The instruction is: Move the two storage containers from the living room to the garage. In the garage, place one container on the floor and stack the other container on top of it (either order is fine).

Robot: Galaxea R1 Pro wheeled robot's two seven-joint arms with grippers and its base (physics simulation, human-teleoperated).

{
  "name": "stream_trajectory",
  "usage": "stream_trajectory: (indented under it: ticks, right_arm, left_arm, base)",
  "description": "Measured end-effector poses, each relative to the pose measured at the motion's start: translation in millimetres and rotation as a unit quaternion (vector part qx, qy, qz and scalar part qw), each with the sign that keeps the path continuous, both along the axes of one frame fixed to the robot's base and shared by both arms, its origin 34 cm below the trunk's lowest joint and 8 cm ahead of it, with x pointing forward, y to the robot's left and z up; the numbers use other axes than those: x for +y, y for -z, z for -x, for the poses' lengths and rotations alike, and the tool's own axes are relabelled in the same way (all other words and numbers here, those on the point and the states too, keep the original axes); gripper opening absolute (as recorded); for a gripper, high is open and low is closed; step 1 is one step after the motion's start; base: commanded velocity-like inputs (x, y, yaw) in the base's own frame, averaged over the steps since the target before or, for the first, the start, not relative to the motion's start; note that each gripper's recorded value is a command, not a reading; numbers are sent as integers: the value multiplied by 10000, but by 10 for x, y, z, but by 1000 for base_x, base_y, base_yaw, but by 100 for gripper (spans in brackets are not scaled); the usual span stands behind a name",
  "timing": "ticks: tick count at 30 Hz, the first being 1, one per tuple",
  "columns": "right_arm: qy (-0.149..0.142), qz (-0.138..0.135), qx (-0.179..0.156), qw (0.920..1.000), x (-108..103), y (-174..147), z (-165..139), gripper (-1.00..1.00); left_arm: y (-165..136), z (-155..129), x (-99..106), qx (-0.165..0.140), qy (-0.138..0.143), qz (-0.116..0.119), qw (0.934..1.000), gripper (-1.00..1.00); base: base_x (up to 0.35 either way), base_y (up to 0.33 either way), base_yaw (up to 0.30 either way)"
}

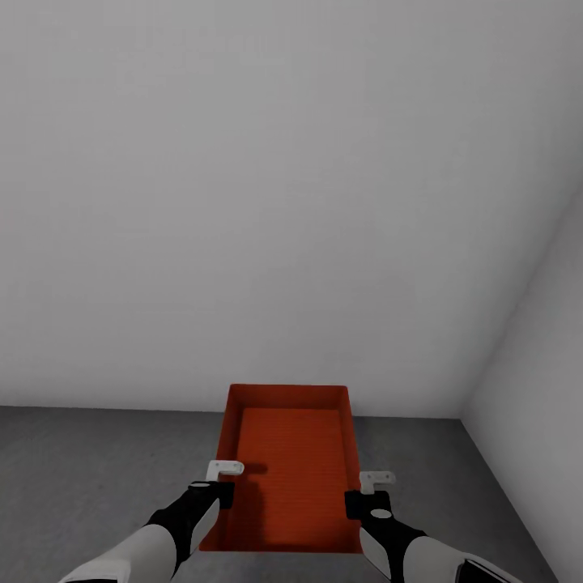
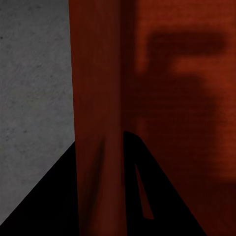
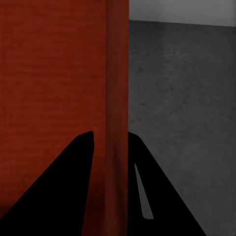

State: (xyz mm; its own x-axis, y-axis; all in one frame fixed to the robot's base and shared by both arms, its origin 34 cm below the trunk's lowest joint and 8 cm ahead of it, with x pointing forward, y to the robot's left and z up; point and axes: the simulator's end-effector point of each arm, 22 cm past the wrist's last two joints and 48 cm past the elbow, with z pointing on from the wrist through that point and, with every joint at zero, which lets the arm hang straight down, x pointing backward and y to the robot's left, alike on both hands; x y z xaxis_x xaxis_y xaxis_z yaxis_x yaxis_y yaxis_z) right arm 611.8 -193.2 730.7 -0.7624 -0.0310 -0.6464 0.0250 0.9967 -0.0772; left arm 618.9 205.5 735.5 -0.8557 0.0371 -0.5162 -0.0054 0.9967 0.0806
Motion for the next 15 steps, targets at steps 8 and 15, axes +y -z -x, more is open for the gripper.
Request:
stream_trajectory:
  ticks: [8, 15]
  right_arm:
    - [1, -1, -1, 10000, 0, 69, -28, -100]
    - [2, -2, -2, 10000, 0, 134, -50, -100]
  left_arm:
    - [68, -29, 0, -1, 1, -1, 10000, -100]
    - [133, -51, 0, -2, 1, -1, 10000, -100]
  base:
    - [0, 0, 0]
    - [0, 0, 0]
